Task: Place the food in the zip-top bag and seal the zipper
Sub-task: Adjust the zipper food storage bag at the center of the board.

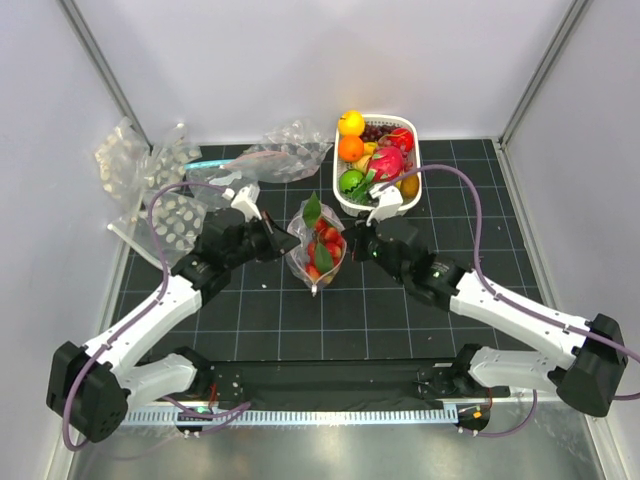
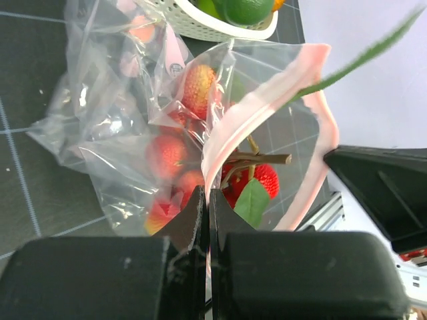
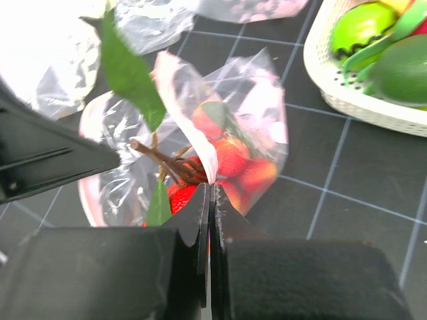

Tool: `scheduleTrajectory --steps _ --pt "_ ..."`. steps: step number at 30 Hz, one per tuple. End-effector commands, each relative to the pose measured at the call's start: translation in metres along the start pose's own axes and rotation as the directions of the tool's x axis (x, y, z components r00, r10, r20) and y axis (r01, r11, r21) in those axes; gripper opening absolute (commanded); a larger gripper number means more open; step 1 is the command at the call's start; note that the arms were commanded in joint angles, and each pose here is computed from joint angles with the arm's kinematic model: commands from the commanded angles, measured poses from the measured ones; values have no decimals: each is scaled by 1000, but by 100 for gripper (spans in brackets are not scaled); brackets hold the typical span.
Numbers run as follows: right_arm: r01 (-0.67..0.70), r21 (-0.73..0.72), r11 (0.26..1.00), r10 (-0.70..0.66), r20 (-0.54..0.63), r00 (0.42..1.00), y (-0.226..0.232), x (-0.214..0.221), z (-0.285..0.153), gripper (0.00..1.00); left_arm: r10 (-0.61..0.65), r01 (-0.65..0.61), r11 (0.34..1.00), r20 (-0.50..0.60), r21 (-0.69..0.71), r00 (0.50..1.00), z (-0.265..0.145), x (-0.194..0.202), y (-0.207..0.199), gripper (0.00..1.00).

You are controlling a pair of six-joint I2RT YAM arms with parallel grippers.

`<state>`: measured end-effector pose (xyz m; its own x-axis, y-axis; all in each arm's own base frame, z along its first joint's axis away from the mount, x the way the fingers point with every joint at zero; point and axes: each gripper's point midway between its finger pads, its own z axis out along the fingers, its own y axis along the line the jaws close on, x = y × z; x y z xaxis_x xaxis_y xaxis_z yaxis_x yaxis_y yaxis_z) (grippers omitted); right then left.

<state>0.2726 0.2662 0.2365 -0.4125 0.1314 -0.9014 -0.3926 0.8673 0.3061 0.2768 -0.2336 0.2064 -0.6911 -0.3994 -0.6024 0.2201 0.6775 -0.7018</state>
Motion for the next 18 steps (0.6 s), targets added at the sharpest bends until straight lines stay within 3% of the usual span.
scheduleTrajectory --steps 1,4,7,12,18 --pt "26 81 996 -28 33 999 -10 -18 0 1 50 -49 999 70 -16 996 -11 -21 -7 0" --pt "36 90 995 -35 -3 999 -9 -9 10 2 55 -53 998 95 -21 994 -17 -25 -7 0" --pt "42 85 995 -39 -37 999 -6 0 17 10 59 -55 998 133 -32 989 -23 -31 -6 0" --pt "29 31 999 -26 -97 995 6 23 34 38 44 -42 999 174 -14 984 -29 -35 -8 0" --pt "0 -29 1000 -4 -165 986 20 48 53 46 42 -43 999 186 -1 982 -32 -36 -11 0"
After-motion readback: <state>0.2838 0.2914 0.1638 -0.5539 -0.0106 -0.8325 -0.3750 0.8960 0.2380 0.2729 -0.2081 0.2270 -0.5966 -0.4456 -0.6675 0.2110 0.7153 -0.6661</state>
